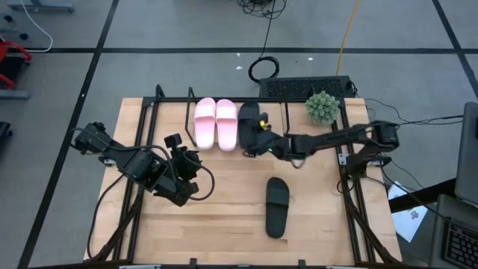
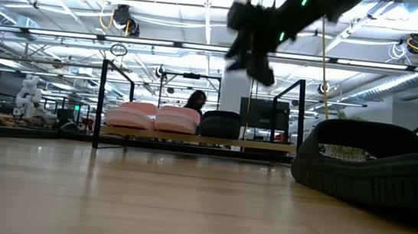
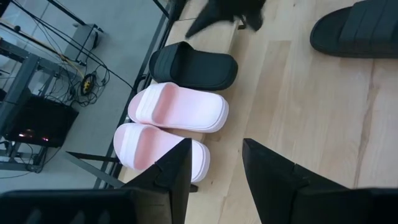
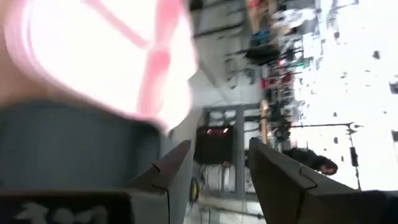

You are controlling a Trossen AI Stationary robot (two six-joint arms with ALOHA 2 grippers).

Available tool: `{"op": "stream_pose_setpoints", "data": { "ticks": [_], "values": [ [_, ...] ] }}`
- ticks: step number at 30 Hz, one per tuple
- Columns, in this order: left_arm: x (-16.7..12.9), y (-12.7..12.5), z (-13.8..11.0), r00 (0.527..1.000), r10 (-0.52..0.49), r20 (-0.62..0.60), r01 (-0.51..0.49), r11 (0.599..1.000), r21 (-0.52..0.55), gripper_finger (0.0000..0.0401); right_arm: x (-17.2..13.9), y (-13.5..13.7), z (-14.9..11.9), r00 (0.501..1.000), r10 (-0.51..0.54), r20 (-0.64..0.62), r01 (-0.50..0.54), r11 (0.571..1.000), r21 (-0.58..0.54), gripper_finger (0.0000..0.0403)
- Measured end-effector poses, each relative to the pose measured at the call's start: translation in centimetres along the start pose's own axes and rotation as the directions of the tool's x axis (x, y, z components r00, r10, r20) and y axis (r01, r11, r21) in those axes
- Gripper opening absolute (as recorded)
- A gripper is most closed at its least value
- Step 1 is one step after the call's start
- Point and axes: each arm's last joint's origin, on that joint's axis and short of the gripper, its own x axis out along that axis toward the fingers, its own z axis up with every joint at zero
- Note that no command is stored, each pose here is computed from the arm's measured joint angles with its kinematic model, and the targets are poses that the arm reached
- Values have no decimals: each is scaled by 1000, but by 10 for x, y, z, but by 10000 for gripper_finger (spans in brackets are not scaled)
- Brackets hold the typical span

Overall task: Pick and place slides into the shelf
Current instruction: Put the black slipper on the shelf

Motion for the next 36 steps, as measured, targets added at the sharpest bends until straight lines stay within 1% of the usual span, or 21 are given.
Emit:
{"op": "stream_pose_setpoints", "data": {
  "ticks": [4, 7, 9, 10, 12, 14, 15, 16, 18, 20, 21, 22, 24, 26, 27, 28, 31, 33, 34, 36],
  "values": [
    [0, 0, 0, 1000, -1, -1, 1, 1000, 0, 145, -60, -15, 16, 996, -68, 54, 64, 994, 87, 149],
    [0, 0, 0, 1000, -11, -7, 11, 1000, -16, 145, -120, -11, 24, 991, -78, 112, 65, 991, 114, 147],
    [0, 0, 0, 1000, -13, -8, 13, 999, -34, 145, -160, -1, 27, 979, -54, 196, 24, 989, 149, 147],
    [0, 0, 0, 1000, -14, -8, 14, 999, -44, 145, -179, 5, 29, 968, -31, 248, -12, 985, 170, 146],
    [0, -1, 0, 1000, -16, -5, 16, 998, -68, 145, -211, 18, 31, 937, 13, 348, -107, 962, 252, 146],
    [0, -1, 1, 1000, -22, 3, 22, 995, -96, 145, -233, 31, 34, 910, 43, 412, -198, 918, 342, 146],
    [0, -2, 2, 1000, -24, 6, 24, 994, -105, 145, -242, 38, 35, 901, 51, 431, -220, 910, 351, 146],
    [0, -2, 2, 1000, -26, 9, 27, 993, -114, 145, -249, 48, 36, 893, 68, 445, -235, 913, 332, 146],
    [0, -2, 3, 999, -31, 16, 33, 991, -134, 145, -258, 68, 39, 881, 107, 461, -268, 915, 301, 146],
    [0, -4, 4, 999, -43, 26, 47, 987, -151, 145, -263, 89, 41, 859, 187, 476, -361, 881, 306, 146],
    [0, -4, 5, 998, -57, 28, 61, 985, -159, 145, -263, 99, 42, 847, 247, 470, -415, 861, 294, 146],
    [0, -5, 6, 997, -71, 29, 74, 983, -166, 145, -263, 108, 43, 841, 301, 450, -450, 851, 272, 146],
    [0, -6, 6, 995, -94, 23, 97, 980, -174, 145, -260, 123, 40, 856, 375, 355, -460, 867, 191, 146],
    [-1, -7, 7, 994, -108, 26, 111, 978, -179, 145, -255, 132, 37, 883, 401, 245, -437, 892, 116, 146],
    [-1, -7, 7, 994, -109, 27, 113, 977, -181, 145, -253, 133, 37, 885, 420, 202, -447, 888, 111, 146],
    [-1, -8, 7, 993, -111, 28, 114, 976, -184, 145, -251, 134, 39, 876, 453, 164, -474, 872, 125, 146],
    [-1, -8, 7, 993, -112, 30, 115, 976, -186, 145, -243, 143, 41, 811, 582, 68, -584, 793, 175, 146],
    [-1, -8, 7, 993, -112, 30, 116, 976, -186, 145, -238, 148, 41, 777, 628, 29, -619, 756, 211, 146],
    [-1, -8, 7, 993, -112, 30, 116, 976, -186, 145, -236, 149, 41, 771, 637, 20, -624, 748, 225, 146],
    [-1, -8, 7, 993, -112, 30, 115, 976, -183, 145, -232, 150, 42, 776, 631, 8, -613, 752, 242, 146]
  ]
}}
